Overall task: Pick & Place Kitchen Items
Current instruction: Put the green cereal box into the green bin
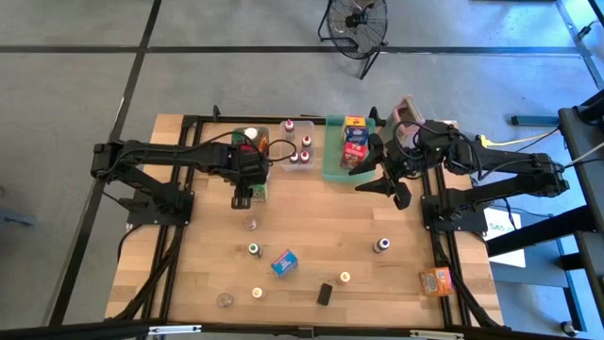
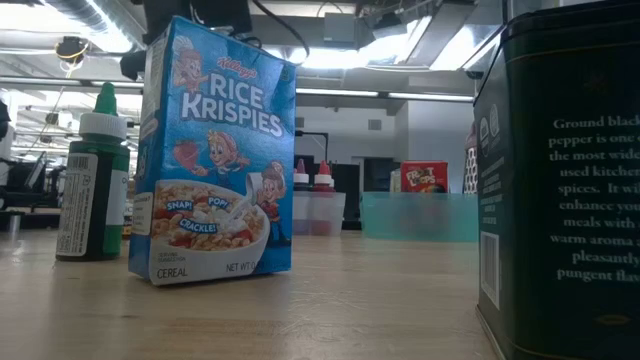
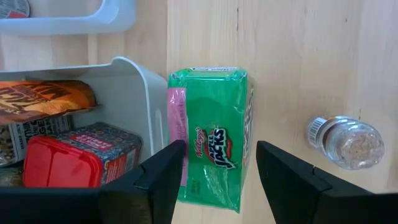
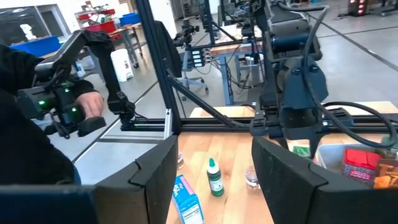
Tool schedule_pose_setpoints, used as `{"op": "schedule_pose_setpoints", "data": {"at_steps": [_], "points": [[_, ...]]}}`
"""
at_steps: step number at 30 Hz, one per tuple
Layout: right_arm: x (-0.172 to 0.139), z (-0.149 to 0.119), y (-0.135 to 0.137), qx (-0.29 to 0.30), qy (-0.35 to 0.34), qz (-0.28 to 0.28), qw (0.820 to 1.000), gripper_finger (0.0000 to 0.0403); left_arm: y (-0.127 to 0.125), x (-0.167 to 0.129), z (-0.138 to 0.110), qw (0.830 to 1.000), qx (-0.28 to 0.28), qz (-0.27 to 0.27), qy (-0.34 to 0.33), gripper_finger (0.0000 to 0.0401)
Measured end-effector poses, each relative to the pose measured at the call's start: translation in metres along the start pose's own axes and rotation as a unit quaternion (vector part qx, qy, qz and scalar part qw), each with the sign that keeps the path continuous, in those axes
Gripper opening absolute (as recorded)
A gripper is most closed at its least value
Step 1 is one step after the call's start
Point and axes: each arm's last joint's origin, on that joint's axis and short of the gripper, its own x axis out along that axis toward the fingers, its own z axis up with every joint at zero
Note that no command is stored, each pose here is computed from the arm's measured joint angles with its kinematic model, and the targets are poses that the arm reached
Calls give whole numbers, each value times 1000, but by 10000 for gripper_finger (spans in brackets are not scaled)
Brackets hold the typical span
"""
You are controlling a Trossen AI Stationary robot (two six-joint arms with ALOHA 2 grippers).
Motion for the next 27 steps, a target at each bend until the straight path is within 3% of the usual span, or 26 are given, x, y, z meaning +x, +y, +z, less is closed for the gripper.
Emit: {"op": "schedule_pose_setpoints", "data": {"at_steps": [20, 27], "points": [[0, 0, 0, -1, 1, 1, 1000, 208, -21, -4, 1, 999, 42, 21, -11, 198], [0, 0, 0, -1, 1, 1, 1000, 208, -24, -5, 1, 999, 26, 28, -12, 198]]}}
